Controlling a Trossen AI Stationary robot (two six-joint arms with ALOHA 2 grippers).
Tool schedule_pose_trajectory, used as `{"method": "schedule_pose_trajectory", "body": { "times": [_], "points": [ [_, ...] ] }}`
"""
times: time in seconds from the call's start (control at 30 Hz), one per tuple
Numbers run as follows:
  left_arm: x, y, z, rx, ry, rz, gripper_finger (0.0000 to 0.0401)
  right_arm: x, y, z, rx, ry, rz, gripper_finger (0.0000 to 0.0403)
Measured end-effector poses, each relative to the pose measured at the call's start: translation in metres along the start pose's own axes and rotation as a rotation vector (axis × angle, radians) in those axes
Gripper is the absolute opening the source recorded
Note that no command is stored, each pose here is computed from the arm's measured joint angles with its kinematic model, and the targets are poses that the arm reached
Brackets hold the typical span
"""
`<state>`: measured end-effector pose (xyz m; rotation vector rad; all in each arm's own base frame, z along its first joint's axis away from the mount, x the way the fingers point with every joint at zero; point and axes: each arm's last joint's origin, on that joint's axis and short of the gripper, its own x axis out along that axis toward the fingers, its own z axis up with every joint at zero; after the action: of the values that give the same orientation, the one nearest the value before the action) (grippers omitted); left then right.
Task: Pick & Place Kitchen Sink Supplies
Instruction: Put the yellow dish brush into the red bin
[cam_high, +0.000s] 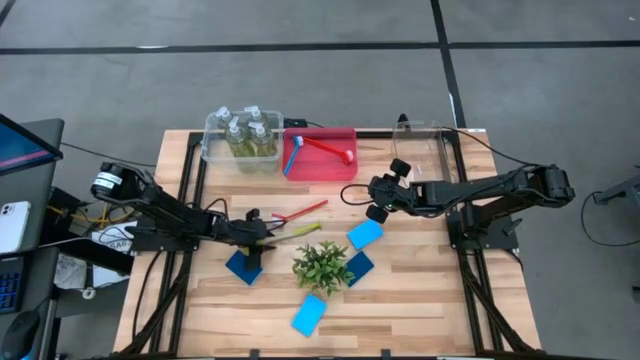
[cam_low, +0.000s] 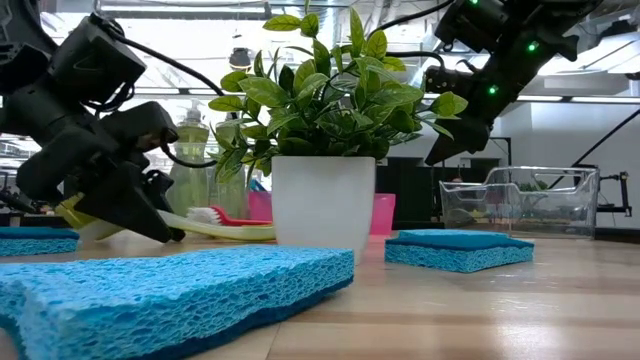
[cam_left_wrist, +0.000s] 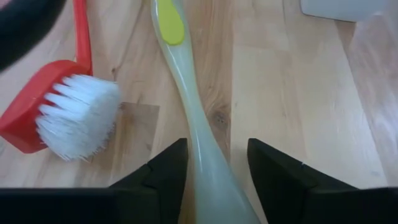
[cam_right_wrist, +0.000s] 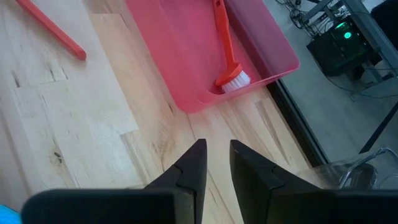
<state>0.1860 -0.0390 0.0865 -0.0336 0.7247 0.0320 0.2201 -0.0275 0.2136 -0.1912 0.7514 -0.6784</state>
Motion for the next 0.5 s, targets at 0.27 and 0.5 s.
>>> {"method": "schedule_pose_trajectory", "body": {
  "times": [0.27, 0.5],
  "points": [
    [-0.005, 0.000, 0.004, 0.003, -0.026, -0.003, 0.0095, 0.000, 0.000, 0.000, 0.000, 0.000, 0.000, 0.0063],
    [-0.011, 0.000, 0.010, -0.003, -0.077, -0.014, 0.0081, 0.000, 0.000, 0.000, 0.000, 0.000, 0.000, 0.0063]
  ]
}}
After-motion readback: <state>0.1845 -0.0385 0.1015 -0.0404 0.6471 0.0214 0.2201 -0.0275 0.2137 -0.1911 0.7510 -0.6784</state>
